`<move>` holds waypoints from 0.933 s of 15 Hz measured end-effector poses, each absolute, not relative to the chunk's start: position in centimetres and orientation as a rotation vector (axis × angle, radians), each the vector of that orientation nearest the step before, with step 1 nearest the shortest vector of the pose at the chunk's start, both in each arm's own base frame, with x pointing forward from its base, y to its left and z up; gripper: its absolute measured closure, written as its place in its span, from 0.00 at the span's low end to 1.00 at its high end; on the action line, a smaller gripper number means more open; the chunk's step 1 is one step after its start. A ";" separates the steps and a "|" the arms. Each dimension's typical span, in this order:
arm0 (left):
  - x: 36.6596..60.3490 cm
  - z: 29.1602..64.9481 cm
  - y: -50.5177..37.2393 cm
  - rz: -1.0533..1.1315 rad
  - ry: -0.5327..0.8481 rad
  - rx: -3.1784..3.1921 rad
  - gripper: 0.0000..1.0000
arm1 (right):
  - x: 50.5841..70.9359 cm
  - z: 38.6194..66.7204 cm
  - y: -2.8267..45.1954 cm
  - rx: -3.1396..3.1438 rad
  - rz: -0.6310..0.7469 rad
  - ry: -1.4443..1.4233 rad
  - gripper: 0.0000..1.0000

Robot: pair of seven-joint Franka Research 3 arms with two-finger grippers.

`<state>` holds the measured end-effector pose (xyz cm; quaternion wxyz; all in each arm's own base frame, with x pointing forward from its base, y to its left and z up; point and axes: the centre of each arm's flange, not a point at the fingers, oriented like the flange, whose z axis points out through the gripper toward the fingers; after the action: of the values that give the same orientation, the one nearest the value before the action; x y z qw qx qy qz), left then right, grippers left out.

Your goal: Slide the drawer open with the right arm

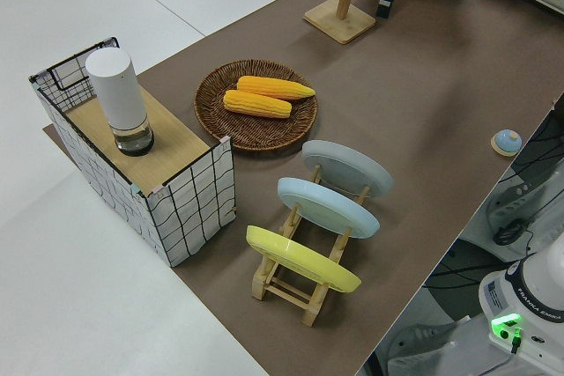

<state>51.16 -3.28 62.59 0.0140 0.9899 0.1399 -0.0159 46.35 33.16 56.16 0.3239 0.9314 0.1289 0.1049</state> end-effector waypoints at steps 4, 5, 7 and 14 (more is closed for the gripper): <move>51.2 62.6 -3.3 -0.050 0.436 3.083 0.00 | 47.2 59.9 28.1 2.763 0.177 0.162 0.00; 51.2 62.6 -3.3 -0.050 0.436 3.083 0.00 | 47.6 60.9 26.1 2.824 0.152 0.133 0.00; 51.2 62.6 -3.3 -0.050 0.436 3.083 0.00 | 48.3 62.6 22.5 2.906 0.126 0.091 0.00; 51.2 62.6 -3.3 -0.050 0.436 3.083 0.00 | 50.5 64.7 11.5 3.118 0.051 -0.089 0.00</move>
<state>51.16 -3.28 62.59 0.0140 0.9899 0.1399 -0.0159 50.52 11.49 64.74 0.0110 0.9994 -0.0287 0.0163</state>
